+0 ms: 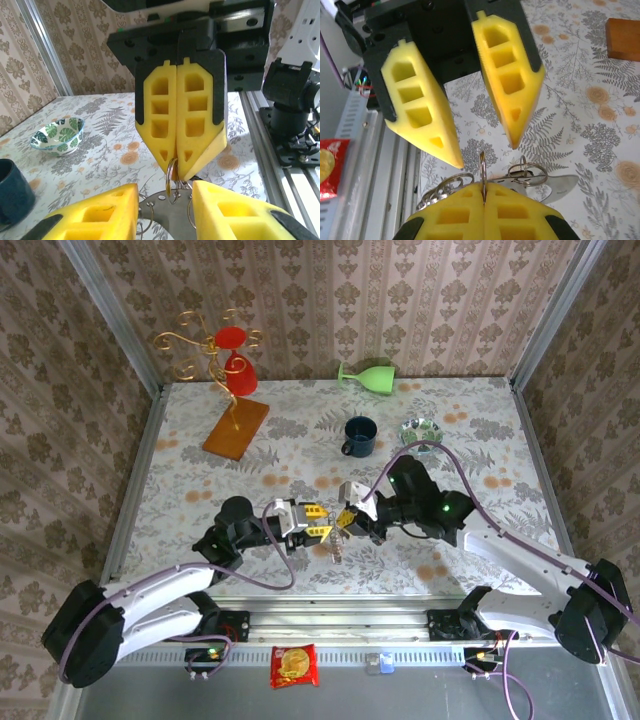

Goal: Put the keys on the keyring

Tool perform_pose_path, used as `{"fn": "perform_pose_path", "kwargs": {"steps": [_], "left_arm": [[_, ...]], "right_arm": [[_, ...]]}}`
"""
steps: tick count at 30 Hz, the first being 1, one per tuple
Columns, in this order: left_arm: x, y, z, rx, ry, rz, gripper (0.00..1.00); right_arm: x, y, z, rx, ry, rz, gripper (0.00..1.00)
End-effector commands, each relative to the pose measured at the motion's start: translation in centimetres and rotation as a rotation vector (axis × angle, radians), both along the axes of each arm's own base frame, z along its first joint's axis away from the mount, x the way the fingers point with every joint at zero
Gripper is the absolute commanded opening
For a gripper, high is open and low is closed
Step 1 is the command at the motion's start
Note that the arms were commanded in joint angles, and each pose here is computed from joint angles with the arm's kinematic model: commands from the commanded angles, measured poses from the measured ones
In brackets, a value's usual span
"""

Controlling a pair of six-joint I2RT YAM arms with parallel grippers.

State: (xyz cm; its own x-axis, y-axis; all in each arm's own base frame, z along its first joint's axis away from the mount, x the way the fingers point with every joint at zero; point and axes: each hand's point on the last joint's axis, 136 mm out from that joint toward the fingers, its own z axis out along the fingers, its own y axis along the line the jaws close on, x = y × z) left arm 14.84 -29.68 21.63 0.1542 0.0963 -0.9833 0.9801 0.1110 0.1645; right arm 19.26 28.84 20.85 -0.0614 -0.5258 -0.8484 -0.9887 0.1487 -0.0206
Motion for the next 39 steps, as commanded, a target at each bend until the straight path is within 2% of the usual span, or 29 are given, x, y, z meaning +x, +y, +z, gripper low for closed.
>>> {"fn": "perform_pose_path", "kwargs": {"steps": [1, 13, 18, 24, 25, 27, 32, 39], "left_arm": [[-0.1, 0.1, 0.0, 0.063, -0.045, -0.008, 0.31], [-0.3, -0.4, 0.1, 0.121, -0.058, -0.039, 0.21], [-0.4, -0.5, -0.1, 0.130, -0.058, -0.049, 0.17], [-0.7, -0.5, 0.0, 0.136, -0.063, -0.061, 0.00], [-0.7, -0.5, 0.0, 0.136, -0.063, -0.061, 0.00], [-0.7, -0.4, 0.0, 0.134, -0.065, -0.060, 0.00], [-1.0, -0.3, 0.5, 0.094, -0.083, -0.059, 0.00], [-1.3, -0.1, 0.9, 0.057, -0.094, -0.065, 0.00]], "right_arm": [[-0.3, -0.4, 0.0, -0.121, -0.067, 0.039, 0.00], [-0.3, 0.3, 0.0, -0.310, -0.167, 0.117, 0.00], [-0.5, 1.3, 0.4, -0.305, -0.182, 0.144, 0.00], [-0.8, 1.9, 1.0, -0.268, -0.172, 0.140, 0.00], [-0.8, 1.9, 1.2, -0.250, -0.168, 0.129, 0.00], [-0.7, 1.7, 1.5, -0.213, -0.152, 0.104, 0.05], [-0.5, 0.5, 1.4, -0.148, -0.092, 0.049, 0.24], [-0.4, -0.2, 0.4, -0.121, -0.068, 0.011, 0.27]]}}
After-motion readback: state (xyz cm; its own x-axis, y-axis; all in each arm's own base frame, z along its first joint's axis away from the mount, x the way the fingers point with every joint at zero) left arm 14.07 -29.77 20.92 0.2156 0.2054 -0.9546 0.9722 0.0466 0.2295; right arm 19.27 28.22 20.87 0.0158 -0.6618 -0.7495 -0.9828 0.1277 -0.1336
